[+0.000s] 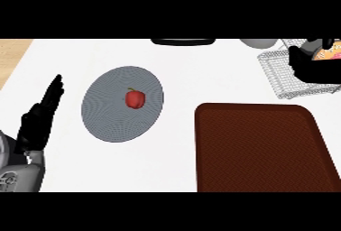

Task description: Pick the cupcake from the tray and place it in the tiered basket

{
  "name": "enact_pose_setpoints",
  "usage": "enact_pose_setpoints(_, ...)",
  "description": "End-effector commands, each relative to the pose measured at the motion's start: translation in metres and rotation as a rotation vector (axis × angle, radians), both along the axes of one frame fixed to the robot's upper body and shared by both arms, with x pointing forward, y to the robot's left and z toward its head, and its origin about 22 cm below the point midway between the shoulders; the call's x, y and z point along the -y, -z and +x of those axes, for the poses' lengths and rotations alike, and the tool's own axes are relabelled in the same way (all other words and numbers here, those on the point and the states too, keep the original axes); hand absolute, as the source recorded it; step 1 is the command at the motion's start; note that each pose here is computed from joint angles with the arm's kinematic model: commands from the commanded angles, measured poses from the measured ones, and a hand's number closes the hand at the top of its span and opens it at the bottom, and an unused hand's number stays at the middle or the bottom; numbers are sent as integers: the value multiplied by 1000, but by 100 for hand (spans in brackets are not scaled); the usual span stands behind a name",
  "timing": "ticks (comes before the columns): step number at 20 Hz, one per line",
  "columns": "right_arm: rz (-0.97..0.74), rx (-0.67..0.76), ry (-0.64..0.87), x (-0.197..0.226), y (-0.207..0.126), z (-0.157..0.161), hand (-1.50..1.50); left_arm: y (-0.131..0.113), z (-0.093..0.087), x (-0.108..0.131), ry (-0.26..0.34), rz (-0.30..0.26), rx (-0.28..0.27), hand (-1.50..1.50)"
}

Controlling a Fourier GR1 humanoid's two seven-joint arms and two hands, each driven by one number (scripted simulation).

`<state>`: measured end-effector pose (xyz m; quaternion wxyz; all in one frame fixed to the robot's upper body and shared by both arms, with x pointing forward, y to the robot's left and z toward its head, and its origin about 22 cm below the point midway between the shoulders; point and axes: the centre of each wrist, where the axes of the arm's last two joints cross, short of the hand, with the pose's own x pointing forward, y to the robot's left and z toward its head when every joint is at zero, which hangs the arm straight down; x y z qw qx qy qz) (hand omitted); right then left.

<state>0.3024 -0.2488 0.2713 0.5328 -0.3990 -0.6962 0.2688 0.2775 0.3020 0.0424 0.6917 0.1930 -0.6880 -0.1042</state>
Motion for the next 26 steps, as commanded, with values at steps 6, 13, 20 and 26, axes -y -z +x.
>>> enact_pose_setpoints(6,-69,-6,-30,55,28,48,150,-7,9,8,0,1,17,0)
enact_pose_setpoints(13,-379,35,187,65,13,80,150,10,13,15,38,-5,12,0)
enact_pose_setpoints(20,-429,46,251,127,8,101,150,1,8,8,26,-4,-6,0)
enact_pose_setpoints(26,-402,-15,144,148,18,114,150,9,9,19,26,2,4,0)
